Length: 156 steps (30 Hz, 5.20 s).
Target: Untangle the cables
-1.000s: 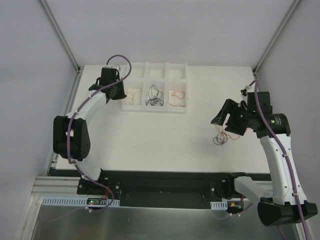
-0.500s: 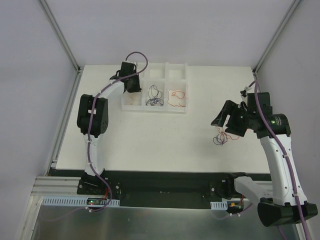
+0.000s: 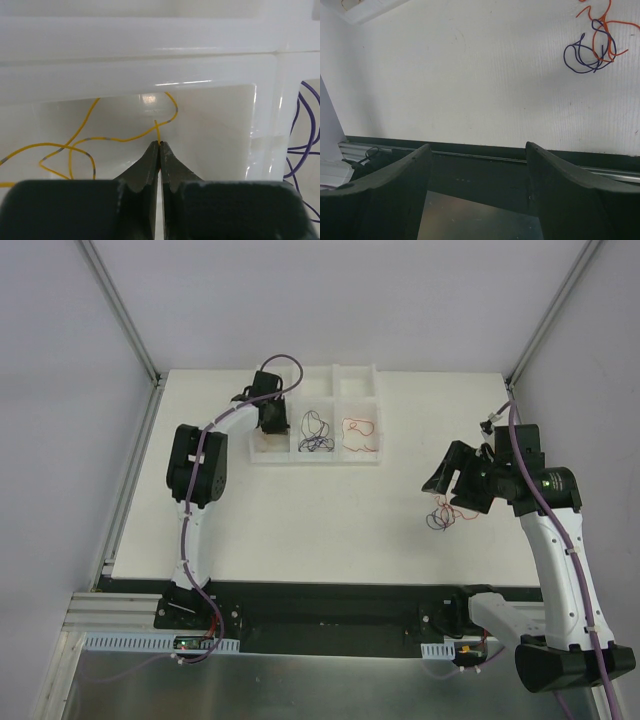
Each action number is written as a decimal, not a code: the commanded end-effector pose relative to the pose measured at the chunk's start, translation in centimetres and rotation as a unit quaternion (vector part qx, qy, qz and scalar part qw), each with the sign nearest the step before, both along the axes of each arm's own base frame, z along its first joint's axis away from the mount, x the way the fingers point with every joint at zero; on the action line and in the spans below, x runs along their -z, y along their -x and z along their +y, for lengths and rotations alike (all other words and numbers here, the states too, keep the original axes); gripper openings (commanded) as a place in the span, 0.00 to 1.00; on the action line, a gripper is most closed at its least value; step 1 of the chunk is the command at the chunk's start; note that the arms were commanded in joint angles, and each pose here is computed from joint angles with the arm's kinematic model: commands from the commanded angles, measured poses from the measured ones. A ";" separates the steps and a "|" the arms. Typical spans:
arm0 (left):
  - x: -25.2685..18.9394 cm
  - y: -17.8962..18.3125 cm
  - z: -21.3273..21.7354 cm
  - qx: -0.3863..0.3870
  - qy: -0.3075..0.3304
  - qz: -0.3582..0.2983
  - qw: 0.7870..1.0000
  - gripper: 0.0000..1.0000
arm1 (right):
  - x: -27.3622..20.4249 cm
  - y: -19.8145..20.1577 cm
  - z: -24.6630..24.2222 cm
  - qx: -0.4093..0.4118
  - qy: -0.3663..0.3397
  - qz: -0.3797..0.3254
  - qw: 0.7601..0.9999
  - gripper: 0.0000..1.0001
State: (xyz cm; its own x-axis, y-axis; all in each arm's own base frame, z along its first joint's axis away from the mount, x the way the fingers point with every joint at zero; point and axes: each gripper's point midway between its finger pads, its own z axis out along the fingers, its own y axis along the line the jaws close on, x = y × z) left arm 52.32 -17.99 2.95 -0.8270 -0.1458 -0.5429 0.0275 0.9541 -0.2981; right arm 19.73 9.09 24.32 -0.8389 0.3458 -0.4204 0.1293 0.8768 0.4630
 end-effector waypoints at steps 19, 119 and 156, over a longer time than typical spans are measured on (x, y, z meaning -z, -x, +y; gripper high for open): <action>-9.3 4.7 0.6 0.051 0.053 -0.008 0.997 0.52 | -0.1 0.1 0.0 0.008 -0.008 -0.011 1.000 0.77; -6.5 8.3 7.3 -0.523 0.256 0.063 0.810 0.09 | 0.7 0.2 -0.3 0.003 0.001 -0.009 1.000 0.77; -13.2 -0.2 -0.8 -0.232 0.314 -0.012 0.921 0.00 | 1.0 0.1 -0.7 0.002 0.016 -0.003 1.000 0.77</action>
State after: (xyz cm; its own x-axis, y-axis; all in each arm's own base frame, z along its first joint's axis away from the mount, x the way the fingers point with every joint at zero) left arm 52.66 -19.71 17.50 -0.5686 -0.7705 -0.2883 -0.3219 0.5308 -0.7840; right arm 19.66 8.89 22.99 -0.8422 0.3388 -0.4195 0.1311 0.8832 0.4503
